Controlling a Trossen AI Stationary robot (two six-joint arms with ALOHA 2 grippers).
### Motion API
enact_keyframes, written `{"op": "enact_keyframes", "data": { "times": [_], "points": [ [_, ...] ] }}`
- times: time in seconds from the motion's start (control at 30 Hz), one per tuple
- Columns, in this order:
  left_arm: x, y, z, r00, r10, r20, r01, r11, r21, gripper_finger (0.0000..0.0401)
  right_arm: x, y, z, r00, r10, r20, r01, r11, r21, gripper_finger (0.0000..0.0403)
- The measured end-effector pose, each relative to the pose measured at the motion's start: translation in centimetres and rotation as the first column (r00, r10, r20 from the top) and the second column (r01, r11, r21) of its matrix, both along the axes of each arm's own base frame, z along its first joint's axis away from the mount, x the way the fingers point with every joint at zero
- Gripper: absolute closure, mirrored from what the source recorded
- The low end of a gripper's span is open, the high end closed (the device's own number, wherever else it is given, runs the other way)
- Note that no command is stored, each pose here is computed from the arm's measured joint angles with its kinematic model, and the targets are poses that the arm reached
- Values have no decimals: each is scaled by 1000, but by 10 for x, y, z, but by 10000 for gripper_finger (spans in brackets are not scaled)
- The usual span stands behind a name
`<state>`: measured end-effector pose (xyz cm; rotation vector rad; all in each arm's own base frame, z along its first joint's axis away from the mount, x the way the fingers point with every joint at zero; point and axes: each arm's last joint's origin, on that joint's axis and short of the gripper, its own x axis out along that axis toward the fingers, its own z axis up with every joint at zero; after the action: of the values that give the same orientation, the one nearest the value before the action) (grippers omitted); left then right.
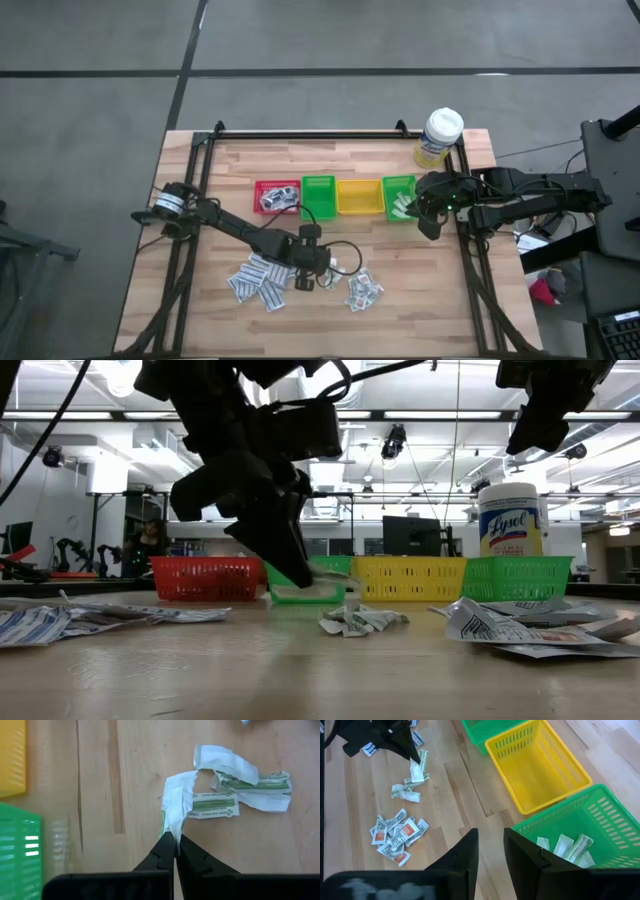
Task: Pick & Place First Aid Supplies
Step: Put the green bandage into the right green basket
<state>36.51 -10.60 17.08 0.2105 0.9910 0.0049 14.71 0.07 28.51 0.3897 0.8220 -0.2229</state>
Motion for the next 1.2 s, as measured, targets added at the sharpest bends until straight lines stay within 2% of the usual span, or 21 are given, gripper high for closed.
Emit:
{"op": "enact_keyframes", "data": {
  "times": [0.17,0.43,0.83,1.2],
  "points": [
    [0,0,-2,1000,0,-6,0,1000,0,392,0,0,0,1000,0,0,0,1000,0,326],
    [4,-2,-20,999,-4,-46,4,1000,3,386,0,0,-1,1000,-10,-2,10,1000,11,334],
    [6,-2,-19,999,-1,-41,1,1000,1,317,0,0,-1,1000,-10,-2,10,1000,11,315],
    [4,-2,-13,1000,-1,-26,1,1000,-4,328,0,0,-1,1000,-9,-3,9,1000,12,320]
  ]
}}
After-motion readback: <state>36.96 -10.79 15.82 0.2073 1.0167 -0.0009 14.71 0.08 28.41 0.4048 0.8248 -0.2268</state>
